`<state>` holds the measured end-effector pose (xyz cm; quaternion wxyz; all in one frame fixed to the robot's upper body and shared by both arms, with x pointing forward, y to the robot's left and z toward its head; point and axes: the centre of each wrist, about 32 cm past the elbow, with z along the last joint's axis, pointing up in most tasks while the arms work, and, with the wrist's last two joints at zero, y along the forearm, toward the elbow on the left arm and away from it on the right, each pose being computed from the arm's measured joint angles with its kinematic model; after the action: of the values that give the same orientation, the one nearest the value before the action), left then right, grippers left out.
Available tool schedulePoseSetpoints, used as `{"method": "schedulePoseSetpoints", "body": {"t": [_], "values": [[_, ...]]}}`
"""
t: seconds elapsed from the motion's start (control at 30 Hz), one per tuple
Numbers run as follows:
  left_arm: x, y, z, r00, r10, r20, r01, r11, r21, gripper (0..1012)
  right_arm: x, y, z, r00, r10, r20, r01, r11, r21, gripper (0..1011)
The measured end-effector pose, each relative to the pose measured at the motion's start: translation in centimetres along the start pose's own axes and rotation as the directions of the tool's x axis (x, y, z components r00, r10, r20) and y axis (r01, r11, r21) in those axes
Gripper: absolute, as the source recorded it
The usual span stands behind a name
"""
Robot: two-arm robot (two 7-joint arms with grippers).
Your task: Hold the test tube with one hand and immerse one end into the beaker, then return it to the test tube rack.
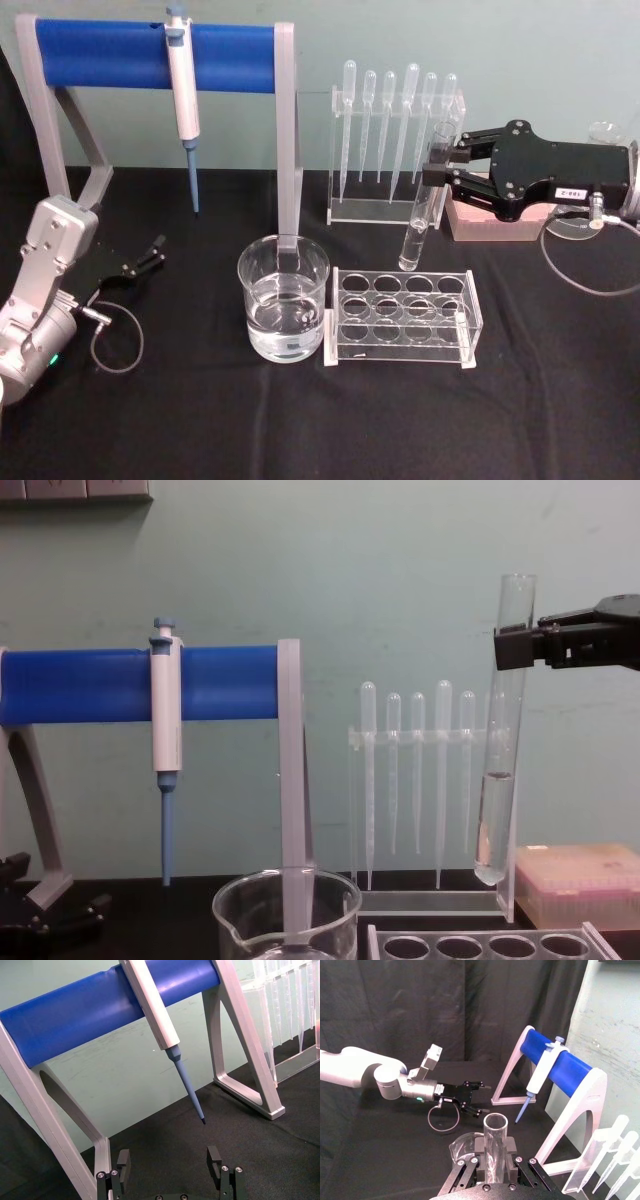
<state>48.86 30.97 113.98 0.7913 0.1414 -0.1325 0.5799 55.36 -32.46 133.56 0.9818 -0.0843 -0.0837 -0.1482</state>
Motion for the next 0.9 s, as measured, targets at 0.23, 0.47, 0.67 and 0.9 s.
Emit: {"method": "schedulePoseSetpoints", "body": {"t": [0.23,0.47,0.67,0.9], "values": [[0.00,0.00,0.00,1.0000,0.000,0.000,0.000,1.0000,0.000,1000,0.00,0.00,0.00,1.000,0.000,0.000,0.000,1.000,0.000,242],[0.00,0.00,0.00,1.0000,0.000,0.000,0.000,1.0000,0.000,1000,0.00,0.00,0.00,1.000,0.000,0.000,0.000,1.000,0.000,242],[0.00,0.00,0.00,1.0000,0.000,0.000,0.000,1.0000,0.000,1000,0.00,0.00,0.00,1.000,0.000,0.000,0.000,1.000,0.000,242],[0.00,0.00,0.00,1.0000,0.000,0.000,0.000,1.0000,0.000,1000,0.00,0.00,0.00,1.000,0.000,0.000,0.000,1.000,0.000,242]]}}
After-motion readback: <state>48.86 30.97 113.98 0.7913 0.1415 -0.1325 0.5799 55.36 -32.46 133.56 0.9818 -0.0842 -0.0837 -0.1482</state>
